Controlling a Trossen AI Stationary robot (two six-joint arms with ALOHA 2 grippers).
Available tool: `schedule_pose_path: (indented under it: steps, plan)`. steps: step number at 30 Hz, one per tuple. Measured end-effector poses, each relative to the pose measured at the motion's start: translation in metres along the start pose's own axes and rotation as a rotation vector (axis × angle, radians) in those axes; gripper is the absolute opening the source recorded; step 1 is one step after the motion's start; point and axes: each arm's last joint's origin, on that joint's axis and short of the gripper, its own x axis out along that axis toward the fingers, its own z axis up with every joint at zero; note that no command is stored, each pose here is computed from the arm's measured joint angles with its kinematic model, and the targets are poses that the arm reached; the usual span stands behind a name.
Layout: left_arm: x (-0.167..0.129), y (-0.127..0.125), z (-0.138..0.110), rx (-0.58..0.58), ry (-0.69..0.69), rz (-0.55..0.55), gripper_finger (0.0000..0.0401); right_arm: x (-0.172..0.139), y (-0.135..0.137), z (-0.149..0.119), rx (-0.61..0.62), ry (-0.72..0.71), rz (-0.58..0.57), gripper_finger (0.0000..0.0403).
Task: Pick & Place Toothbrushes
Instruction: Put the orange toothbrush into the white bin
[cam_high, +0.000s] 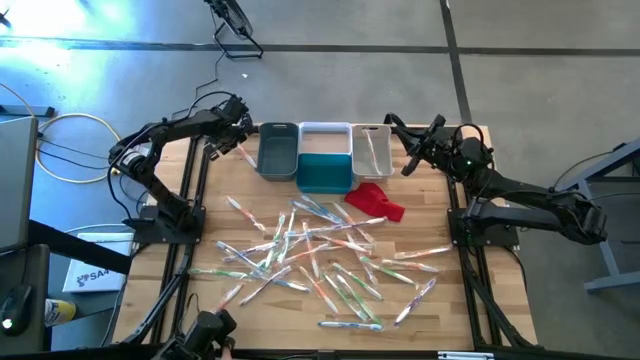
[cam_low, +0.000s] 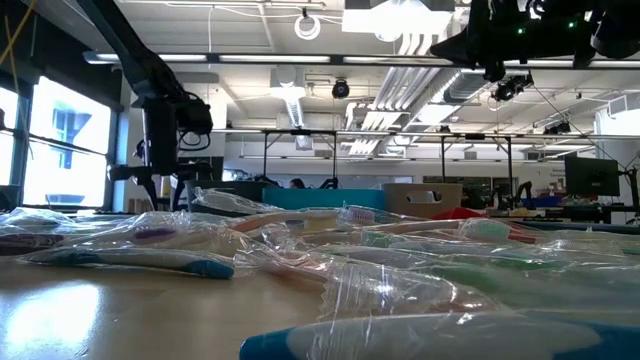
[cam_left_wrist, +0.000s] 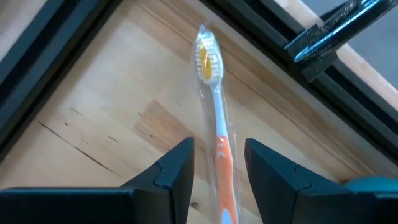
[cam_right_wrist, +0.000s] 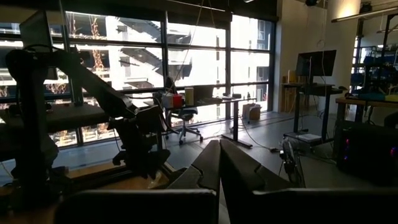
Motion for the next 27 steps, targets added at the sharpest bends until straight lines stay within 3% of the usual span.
schedule_pose_path:
  steps: [27]
  plan:
    - [0.019, -0.006, -0.013, 0.035, 0.011, 0.036, 0.0138, 0.000, 0.000, 0.000, 0.000, 0.003, -0.004, 0.0002]
